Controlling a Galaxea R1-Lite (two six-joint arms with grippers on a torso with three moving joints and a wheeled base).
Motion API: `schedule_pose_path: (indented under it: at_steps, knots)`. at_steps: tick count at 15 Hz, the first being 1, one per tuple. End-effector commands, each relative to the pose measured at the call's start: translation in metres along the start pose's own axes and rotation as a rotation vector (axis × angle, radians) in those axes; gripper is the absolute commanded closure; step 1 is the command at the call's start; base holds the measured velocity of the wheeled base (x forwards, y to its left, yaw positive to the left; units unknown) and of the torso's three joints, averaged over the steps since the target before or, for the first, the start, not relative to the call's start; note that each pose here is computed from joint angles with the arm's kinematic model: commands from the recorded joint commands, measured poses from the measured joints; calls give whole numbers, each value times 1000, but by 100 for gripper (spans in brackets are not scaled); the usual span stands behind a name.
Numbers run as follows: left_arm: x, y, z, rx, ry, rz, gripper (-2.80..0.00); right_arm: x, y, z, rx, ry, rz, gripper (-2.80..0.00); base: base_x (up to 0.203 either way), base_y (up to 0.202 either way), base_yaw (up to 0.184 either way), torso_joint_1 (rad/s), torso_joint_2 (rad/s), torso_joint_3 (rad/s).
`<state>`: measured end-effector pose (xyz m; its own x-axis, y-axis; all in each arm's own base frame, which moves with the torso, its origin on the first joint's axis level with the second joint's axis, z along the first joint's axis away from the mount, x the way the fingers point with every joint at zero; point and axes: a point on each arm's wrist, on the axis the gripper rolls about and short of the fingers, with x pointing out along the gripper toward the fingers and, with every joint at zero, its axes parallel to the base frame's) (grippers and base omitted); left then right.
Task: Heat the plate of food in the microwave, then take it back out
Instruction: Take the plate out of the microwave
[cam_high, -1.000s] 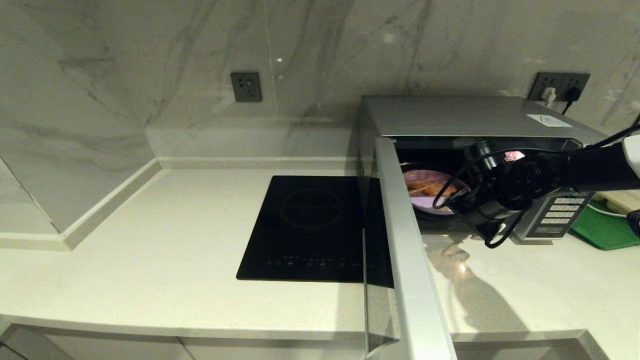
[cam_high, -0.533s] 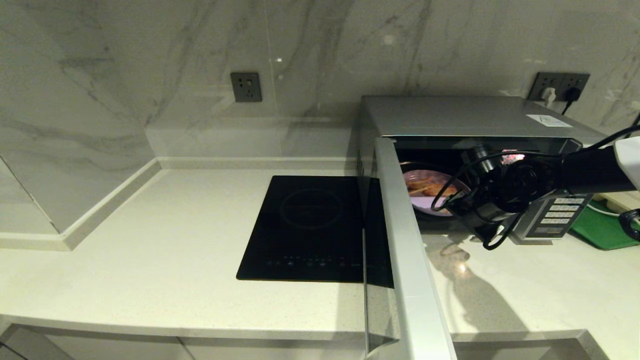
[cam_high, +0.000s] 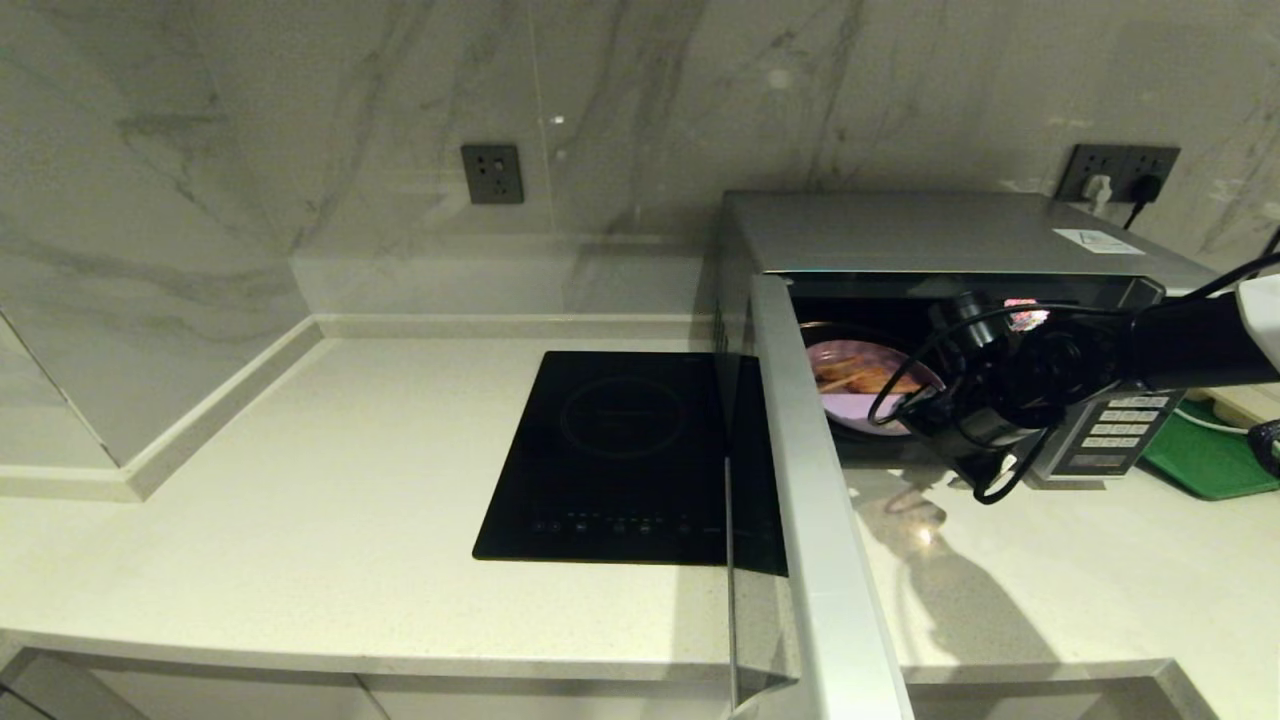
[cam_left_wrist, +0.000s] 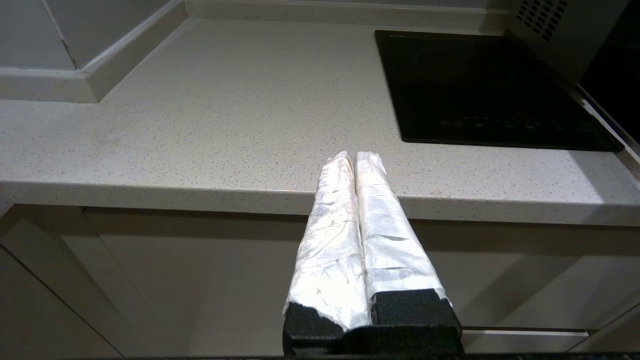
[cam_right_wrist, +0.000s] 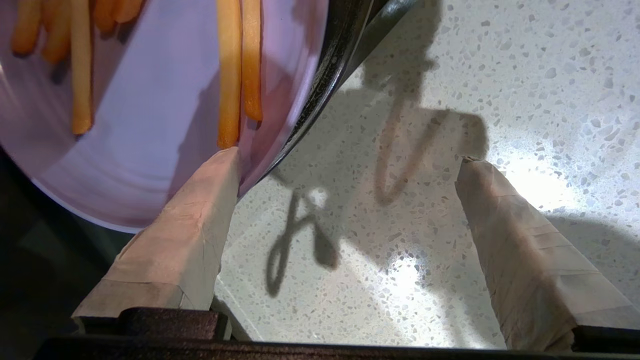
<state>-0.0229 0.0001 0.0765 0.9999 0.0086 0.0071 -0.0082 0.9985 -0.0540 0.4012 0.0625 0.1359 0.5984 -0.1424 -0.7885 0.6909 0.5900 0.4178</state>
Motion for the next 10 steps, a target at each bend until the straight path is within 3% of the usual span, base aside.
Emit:
schedule_pose_path:
  at_steps: [1,10]
  knots:
    - [0,0,0,0,-1,1,0,-7,2,3,11,-11,17,-280,0,0,0,0,0,0]
    - [0,0,0,0,-1,1,0,-1,4,6,18,-15,15,-280,0,0,0,0,0,0]
